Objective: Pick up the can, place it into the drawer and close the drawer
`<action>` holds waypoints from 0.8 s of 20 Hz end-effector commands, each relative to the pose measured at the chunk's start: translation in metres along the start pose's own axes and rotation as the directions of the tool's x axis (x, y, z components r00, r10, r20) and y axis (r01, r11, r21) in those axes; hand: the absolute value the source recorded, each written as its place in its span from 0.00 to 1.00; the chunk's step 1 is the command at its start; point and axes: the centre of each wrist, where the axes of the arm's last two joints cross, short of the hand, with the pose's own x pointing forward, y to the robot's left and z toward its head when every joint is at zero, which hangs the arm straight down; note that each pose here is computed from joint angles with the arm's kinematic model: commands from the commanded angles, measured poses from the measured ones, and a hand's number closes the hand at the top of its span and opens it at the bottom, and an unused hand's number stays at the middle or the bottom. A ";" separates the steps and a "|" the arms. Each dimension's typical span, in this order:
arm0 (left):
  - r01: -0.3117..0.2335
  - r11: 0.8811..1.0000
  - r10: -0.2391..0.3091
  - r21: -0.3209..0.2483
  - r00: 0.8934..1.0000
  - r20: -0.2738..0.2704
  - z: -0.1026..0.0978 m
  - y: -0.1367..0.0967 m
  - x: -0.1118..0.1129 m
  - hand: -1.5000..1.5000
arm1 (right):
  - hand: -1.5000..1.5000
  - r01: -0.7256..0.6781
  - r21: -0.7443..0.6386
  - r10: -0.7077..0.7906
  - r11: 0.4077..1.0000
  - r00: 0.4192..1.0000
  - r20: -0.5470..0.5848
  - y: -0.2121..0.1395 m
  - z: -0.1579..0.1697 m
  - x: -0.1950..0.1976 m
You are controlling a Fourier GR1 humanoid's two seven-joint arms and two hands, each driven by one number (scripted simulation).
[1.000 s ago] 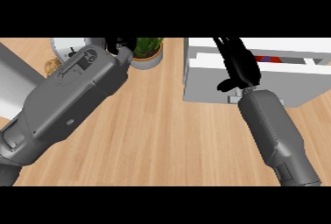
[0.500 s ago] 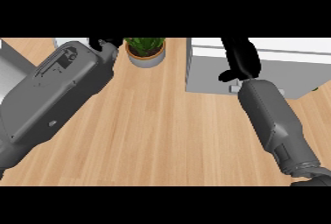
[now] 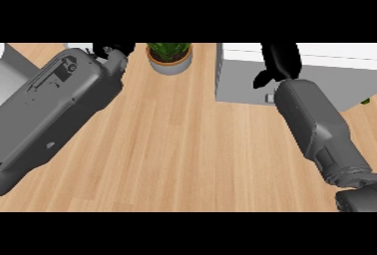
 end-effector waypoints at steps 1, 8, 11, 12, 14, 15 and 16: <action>-0.002 1.000 0.002 0.001 1.000 -0.009 0.002 -0.001 0.005 0.00 | 0.00 -0.029 -0.040 0.029 0.999 1.000 -0.008 -0.012 -0.013 -0.003; -0.001 0.999 0.001 -0.032 1.000 -0.008 0.015 -0.006 0.001 0.00 | 0.00 -0.013 -0.033 0.012 0.999 0.999 -0.037 -0.040 -0.040 0.004; -0.016 0.999 0.015 -0.042 1.000 -0.008 0.017 -0.004 0.004 0.00 | 0.00 0.119 0.037 -0.120 0.992 0.993 0.016 -0.040 -0.044 0.016; -0.007 0.999 0.007 -0.040 1.000 -0.006 0.013 -0.007 0.012 0.00 | 0.00 0.211 0.025 -0.211 0.977 0.977 0.024 -0.042 -0.046 0.023; -0.011 0.999 0.010 -0.032 1.000 -0.017 0.013 0.002 0.007 0.00 | 0.00 0.364 0.022 -0.363 0.931 0.931 -0.046 -0.036 -0.042 0.021; 0.001 0.999 -0.002 -0.038 1.000 -0.016 0.016 0.000 0.003 0.00 | 0.00 0.426 0.008 -0.424 0.905 0.903 -0.072 -0.035 -0.042 0.024; -0.011 0.999 0.010 -0.040 1.000 -0.021 0.017 0.006 0.001 0.00 | 0.00 0.483 0.022 -0.479 0.875 0.873 -0.094 -0.030 -0.038 0.025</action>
